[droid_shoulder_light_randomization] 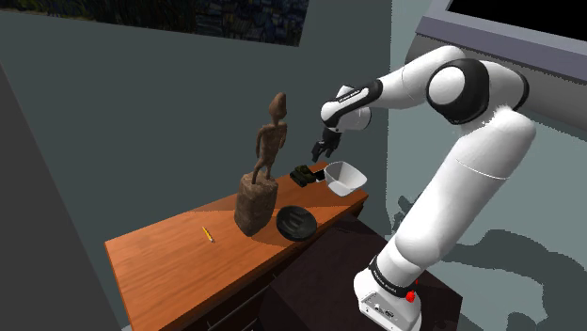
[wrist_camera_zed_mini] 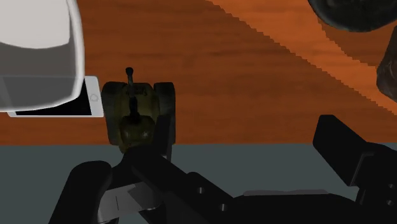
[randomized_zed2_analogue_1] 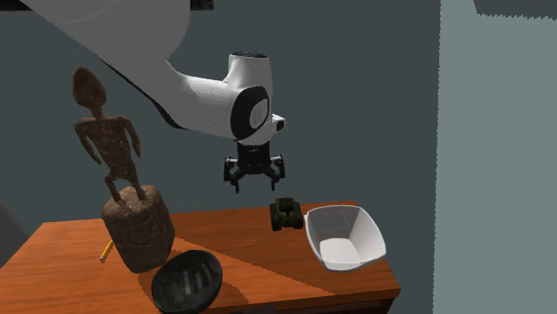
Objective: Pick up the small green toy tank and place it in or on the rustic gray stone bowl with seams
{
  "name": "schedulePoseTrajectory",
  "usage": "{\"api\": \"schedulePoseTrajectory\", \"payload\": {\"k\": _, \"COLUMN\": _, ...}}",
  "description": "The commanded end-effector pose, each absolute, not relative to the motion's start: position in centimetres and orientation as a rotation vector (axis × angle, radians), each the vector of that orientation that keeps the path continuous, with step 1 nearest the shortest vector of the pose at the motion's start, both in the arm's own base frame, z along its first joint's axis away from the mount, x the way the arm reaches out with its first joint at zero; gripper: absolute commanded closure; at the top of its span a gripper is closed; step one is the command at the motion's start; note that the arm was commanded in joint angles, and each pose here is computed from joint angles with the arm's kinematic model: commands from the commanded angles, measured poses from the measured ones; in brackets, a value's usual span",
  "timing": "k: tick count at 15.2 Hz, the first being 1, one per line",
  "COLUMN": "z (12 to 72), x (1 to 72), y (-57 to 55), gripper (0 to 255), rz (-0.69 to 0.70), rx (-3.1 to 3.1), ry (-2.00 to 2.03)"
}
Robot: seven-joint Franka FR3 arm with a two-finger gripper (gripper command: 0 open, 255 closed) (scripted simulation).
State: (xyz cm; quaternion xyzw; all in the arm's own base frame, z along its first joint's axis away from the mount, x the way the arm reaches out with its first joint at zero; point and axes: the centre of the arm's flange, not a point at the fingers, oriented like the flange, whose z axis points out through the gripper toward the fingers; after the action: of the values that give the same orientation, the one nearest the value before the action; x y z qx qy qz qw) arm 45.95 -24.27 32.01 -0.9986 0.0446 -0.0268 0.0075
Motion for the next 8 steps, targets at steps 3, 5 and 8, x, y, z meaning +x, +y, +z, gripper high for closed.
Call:
{"api": "schedulePoseTrajectory", "payload": {"k": 3, "z": 27.7, "x": 47.8, "y": -27.4, "gripper": 0, "rz": -0.081, "rx": -3.127, "ry": 0.145}}
{"api": "schedulePoseTrajectory", "payload": {"k": 5, "z": 25.8, "x": 48.8, "y": -28.9, "gripper": 0, "rz": -0.079, "rx": -3.128, "ry": 0.148}}
{"api": "schedulePoseTrajectory", "payload": {"k": 8, "z": 22.9, "x": 50.2, "y": -31.2, "gripper": 0, "rz": -0.075, "rx": -3.131, "ry": 0.153}}
